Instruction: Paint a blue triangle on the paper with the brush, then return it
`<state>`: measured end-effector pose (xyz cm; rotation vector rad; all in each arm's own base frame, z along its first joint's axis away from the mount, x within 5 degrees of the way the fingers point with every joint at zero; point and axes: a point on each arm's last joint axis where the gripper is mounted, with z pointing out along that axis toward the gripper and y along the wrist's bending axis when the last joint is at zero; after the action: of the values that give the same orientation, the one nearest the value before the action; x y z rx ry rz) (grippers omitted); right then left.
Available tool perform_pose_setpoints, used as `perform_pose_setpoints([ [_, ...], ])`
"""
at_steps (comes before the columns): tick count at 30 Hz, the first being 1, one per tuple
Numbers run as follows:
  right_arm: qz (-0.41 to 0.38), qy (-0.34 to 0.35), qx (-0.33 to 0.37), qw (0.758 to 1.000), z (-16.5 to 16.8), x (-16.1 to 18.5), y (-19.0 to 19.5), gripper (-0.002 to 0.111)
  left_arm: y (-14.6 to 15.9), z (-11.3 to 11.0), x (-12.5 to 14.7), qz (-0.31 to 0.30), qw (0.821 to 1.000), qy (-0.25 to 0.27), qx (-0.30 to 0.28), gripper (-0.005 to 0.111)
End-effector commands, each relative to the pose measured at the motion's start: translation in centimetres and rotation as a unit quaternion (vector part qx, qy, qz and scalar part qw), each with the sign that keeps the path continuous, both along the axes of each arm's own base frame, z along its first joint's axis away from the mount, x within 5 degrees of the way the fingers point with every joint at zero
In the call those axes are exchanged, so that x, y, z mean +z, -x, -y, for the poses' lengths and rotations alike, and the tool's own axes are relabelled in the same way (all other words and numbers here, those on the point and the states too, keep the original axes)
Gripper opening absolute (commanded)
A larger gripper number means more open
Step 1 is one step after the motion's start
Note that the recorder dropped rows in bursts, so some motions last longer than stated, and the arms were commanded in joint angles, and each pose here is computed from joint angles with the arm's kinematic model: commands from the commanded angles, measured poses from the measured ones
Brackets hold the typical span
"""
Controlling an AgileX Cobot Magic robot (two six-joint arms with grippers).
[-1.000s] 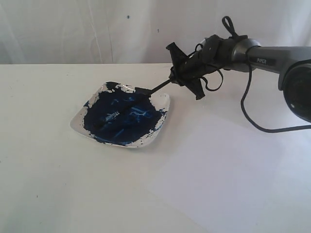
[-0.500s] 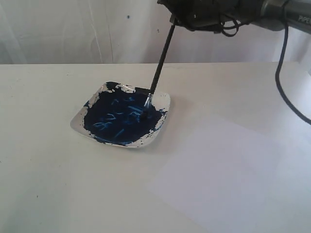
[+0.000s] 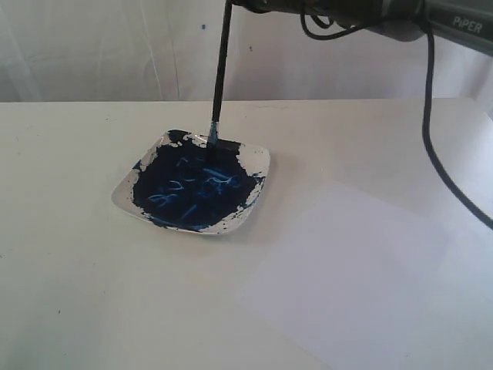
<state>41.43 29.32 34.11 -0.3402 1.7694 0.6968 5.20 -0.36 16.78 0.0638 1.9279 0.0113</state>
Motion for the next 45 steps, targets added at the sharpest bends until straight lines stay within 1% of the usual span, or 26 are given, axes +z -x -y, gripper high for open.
perform_pose_setpoints([
  [1, 0.064, 0.032, 0.025, 0.997, -1.3, 1.9, 1.9, 0.0, 0.0, 0.1, -0.1, 0.001, 1.0, 0.005, -0.003, 0.0],
  [3, 0.074, 0.022, 0.029, 0.997, -1.8, 2.6, 2.7, 0.0, 0.0, 0.1, -0.1, 0.001, 1.0, 0.005, -0.003, 0.0],
  [6, 0.062, -0.019, 0.021, 0.998, -1.9, 3.3, 3.4, 0.0, 0.0, 0.1, -0.1, 0.001, 1.0, 0.005, -0.003, 0.0],
  [9, 0.069, -0.022, 0.013, 0.997, -1.7, 3.4, 4.2, 0.0, 0.0, 0.1, -0.1, 0.001, 1.0, 0.005, -0.003, 0.0],
  [16, 0.094, -0.015, -0.022, 0.995, 0.2, 3.2, 5.5, 0.0, 0.0, 0.1, -0.1, 0.001, 1.0, 0.005, -0.003, 0.0],
  [19, 0.118, -0.029, -0.026, 0.992, 1.1, 3.5, 6.5, 0.0, 0.0, 0.1, -0.1, 0.001, 1.0, 0.005, -0.003, 0.0],
  [21, 0.144, -0.06, -0.007, 0.988, 1.4, 3.6, 7.6, 0.0, 0.0, 0.1, -0.1, 0.001, 1.0, 0.005, -0.003, 0.0],
  [24, 0.162, -0.115, 0.079, 0.977, 2.0, 3.3, 8.9, 0.0, 0.0, 0.1, -0.1, 0.001, 1.0, 0.005, -0.003, 0.0],
  [25, 0.166, -0.114, 0.107, 0.974, 2.3, 2.9, 9.1, 0.0, 0.0, 0.1, -0.1, 0.001, 1.0, 0.005, -0.003, 0.0],
  [26, 0.163, -0.115, 0.121, 0.972, 2.6, 2.6, 9.2, 0.0, 0.0, 0.1, -0.1, 0.001, 1.0, 0.005, -0.003, 0.0],
  [29, 0.148, -0.11, 0.117, 0.976, 4.5, 2.1, 9.3, 0.0, 0.0, 0.1, -0.1, 0.001, 1.0, 0.005, -0.003, 0.0],
  [33, 0.17, -0.121, 0.099, 0.973, 8.0, 3.4, 10.5, 0.0, 0.0, 0.1, -0.1, 0.001, 1.0, 0.005, -0.003, 0.0],
  [35, 0.183, -0.114, 0.087, 0.973, 9.7, 4.2, 11.5, 0.0, 0.0, 0.1, -0.1, 0.001, 1.0, 0.005, -0.003, 0.0],
  [39, 0.21, -0.087, 0.069, 0.971, 13.5, 5.3, 14.2, 0.0, 0.0, 0.1, -0.1, 0.001, 1.0, 0.005, -0.003, 0.0],
  [43, 0.177, -0.062, 0.022, 0.982, 16.8, 4.7, 17.0, 0.0, 0.0, 0.1, -0.1, 0.001, 1.0, 0.005, -0.003, 0.0],
  [45, 0.173, -0.046, 0.002, 0.984, 18.0, 4.4, 18.4, 0.0, 0.0, 0.1, -0.1, 0.001, 1.0, 0.005, -0.003, 0.0],
])
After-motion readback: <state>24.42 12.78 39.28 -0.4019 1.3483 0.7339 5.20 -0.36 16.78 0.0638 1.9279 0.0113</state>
